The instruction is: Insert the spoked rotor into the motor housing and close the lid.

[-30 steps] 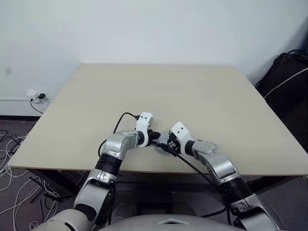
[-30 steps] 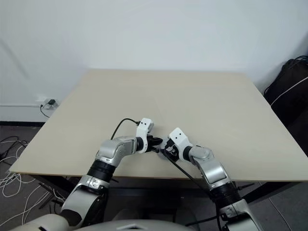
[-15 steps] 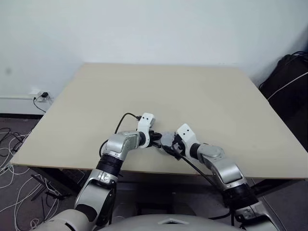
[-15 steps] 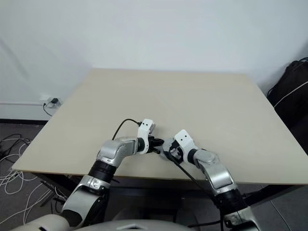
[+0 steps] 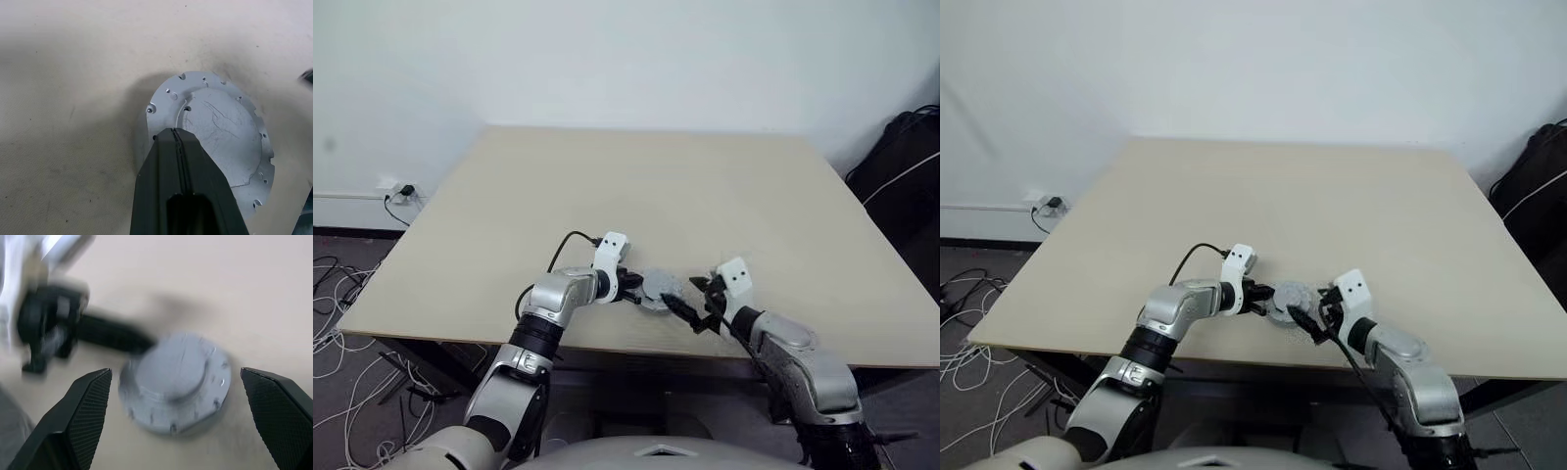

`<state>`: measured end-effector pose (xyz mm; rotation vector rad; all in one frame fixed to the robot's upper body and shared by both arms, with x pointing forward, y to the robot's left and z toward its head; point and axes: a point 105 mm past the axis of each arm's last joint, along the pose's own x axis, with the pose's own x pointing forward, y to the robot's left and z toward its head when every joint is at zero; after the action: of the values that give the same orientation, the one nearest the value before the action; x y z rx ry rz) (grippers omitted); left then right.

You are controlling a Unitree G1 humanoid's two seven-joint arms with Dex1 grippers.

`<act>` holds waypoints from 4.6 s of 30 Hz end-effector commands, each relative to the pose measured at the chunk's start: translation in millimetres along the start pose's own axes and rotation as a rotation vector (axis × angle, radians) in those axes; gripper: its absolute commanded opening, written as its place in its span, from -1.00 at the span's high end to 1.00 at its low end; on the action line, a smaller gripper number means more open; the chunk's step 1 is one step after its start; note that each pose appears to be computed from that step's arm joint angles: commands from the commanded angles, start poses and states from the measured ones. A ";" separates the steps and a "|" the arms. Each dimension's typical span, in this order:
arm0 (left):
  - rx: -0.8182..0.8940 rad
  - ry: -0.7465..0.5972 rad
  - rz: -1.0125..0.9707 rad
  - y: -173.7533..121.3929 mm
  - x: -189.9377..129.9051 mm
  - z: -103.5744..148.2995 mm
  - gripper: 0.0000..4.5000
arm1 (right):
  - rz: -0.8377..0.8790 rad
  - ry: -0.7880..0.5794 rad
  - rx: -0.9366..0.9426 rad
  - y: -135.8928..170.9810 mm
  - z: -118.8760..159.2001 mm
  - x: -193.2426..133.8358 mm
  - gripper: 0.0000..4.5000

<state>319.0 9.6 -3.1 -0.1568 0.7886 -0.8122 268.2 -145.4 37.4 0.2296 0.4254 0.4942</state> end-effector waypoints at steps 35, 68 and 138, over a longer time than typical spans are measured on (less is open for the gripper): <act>-0.018 0.107 -0.031 -8.4 7.6 -28.7 1.00 | 0.245 0.148 0.976 40.8 -52.9 30.2 -0.99; -0.030 0.101 -0.024 -6.3 6.9 -29.9 1.00 | 0.217 0.138 0.998 49.7 -62.0 40.5 0.42; -1.010 -0.815 -0.469 -22.2 -92.3 -38.7 -0.98 | 0.540 -0.014 0.924 84.1 13.3 26.3 0.42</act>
<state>238.6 78.3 13.3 -1.4347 0.3870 -0.5755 257.6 -68.8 38.7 1.2621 0.6356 0.6837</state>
